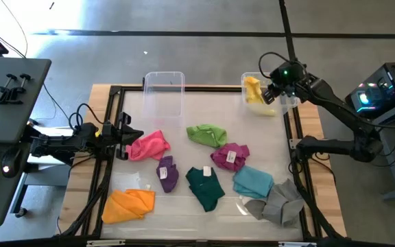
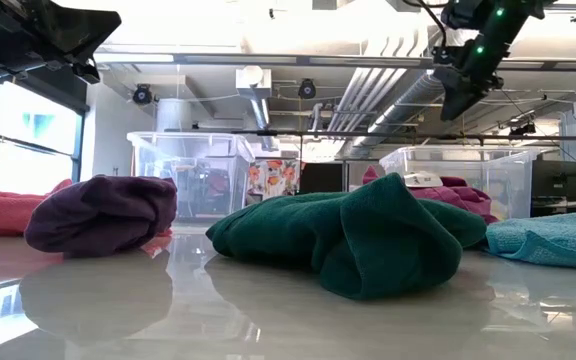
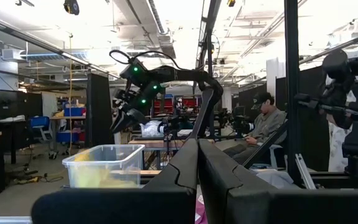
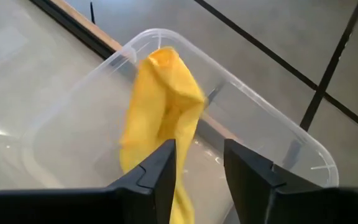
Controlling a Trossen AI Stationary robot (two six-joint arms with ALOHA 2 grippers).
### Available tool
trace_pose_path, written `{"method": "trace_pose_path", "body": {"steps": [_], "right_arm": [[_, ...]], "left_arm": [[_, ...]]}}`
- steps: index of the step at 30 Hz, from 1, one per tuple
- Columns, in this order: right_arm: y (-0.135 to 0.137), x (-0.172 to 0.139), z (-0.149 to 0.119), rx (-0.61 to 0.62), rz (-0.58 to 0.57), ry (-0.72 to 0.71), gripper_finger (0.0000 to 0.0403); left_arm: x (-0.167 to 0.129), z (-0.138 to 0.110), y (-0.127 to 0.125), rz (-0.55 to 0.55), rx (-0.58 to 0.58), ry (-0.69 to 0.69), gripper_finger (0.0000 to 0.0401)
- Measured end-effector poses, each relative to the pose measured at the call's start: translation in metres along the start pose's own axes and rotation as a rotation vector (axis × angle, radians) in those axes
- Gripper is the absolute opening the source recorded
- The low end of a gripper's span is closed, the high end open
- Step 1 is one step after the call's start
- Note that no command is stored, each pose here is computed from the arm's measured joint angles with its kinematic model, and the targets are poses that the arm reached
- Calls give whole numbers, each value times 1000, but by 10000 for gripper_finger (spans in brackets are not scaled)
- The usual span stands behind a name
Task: Sort towels by color in basket
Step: Put the yellow towel into the right transparent bin, then put the blue towel into the right transparent bin
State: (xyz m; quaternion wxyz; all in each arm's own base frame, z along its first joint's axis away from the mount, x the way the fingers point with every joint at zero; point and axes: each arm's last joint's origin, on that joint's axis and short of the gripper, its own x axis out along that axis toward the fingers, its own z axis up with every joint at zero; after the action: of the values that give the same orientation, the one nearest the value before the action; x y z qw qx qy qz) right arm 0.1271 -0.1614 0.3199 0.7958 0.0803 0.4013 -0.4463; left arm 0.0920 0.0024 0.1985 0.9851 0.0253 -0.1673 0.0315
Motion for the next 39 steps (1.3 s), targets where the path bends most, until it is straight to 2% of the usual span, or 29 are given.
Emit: {"method": "trace_pose_path", "body": {"steps": [5, 10, 17, 21, 25, 32, 35, 39], "right_arm": [[1, 0, -4, 27, 20, 42, 129], [8, -2, -8, 14, 105, 72, 129], [39, -36, -8, -40, 152, -74, 128], [61, -61, -15, -60, 221, -169, 128], [95, -67, -36, -67, 349, -328, 128], [166, -46, -91, -125, 655, -555, 128], [188, -36, -114, -136, 685, -580, 128], [213, -28, -135, -166, 669, -566, 128]], "left_arm": [[0, 0, 0, 0, -3, 0, 0], [0, 0, 0, 0, -3, 0, 0], [0, -2, 0, -7, -28, 25, 0], [0, -3, 0, -7, -28, 32, 0], [0, -3, 0, -8, -28, 32, 0], [0, -3, 0, -7, -27, 31, 0], [0, -3, 0, -6, -27, 30, 0], [0, -3, 0, 16, -25, 29, 0]]}}
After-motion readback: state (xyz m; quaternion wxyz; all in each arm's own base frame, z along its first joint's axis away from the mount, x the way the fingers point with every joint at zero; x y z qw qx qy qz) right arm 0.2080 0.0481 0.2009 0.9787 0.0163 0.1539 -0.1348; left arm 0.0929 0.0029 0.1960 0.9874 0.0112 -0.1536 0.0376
